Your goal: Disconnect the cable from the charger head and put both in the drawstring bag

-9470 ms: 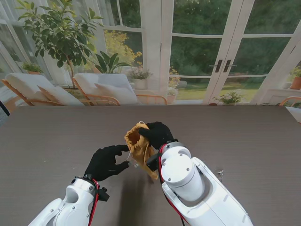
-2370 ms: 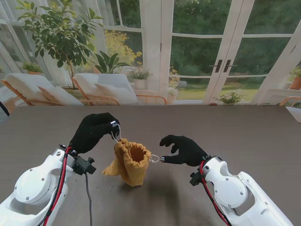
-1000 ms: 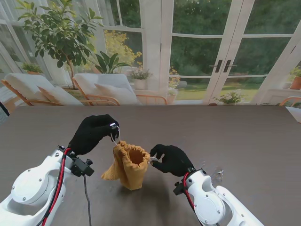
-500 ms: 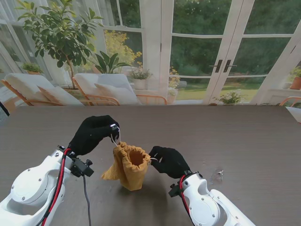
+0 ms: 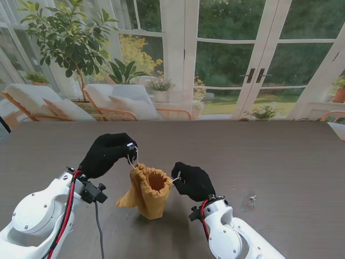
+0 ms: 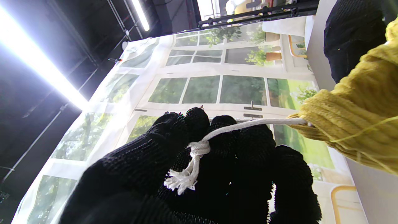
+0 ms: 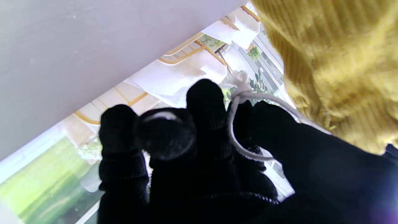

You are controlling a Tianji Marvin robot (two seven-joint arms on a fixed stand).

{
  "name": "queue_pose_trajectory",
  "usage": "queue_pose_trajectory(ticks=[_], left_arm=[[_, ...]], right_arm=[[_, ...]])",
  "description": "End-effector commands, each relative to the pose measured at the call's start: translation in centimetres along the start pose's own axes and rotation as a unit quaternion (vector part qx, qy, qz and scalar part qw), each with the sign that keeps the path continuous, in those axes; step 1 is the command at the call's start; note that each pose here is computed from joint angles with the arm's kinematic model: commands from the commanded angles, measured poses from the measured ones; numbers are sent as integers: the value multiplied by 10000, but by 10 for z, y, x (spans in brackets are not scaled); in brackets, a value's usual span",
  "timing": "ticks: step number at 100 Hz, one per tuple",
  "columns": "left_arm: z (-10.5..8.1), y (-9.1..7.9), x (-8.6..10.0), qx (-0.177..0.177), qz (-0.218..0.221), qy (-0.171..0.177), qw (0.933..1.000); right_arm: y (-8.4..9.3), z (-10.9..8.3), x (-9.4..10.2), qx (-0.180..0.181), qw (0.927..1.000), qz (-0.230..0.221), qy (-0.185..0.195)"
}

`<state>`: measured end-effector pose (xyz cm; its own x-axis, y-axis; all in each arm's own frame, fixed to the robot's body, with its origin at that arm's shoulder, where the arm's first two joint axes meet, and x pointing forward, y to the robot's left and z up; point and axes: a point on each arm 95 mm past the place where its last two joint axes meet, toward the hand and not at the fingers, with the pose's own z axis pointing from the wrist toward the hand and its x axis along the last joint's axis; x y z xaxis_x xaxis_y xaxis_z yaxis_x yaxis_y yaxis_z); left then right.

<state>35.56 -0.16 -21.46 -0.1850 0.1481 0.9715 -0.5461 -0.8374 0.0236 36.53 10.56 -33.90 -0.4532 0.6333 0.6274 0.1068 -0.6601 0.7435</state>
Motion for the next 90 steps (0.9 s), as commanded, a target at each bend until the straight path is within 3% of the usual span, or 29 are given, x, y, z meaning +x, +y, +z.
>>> queue_pose_trajectory(ticks=[1, 36, 90], left_arm=[[-1, 2, 2, -104, -5, 25, 9999], [-7, 2, 5, -116, 38, 28, 9999], [-16, 4, 10, -192, 128, 106, 9997]], right_arm=[[-3, 5, 5, -28, 9999, 46, 127], [8, 32, 1, 6, 9923, -733, 994], [40, 69, -5, 381, 9605, -2151, 1726]])
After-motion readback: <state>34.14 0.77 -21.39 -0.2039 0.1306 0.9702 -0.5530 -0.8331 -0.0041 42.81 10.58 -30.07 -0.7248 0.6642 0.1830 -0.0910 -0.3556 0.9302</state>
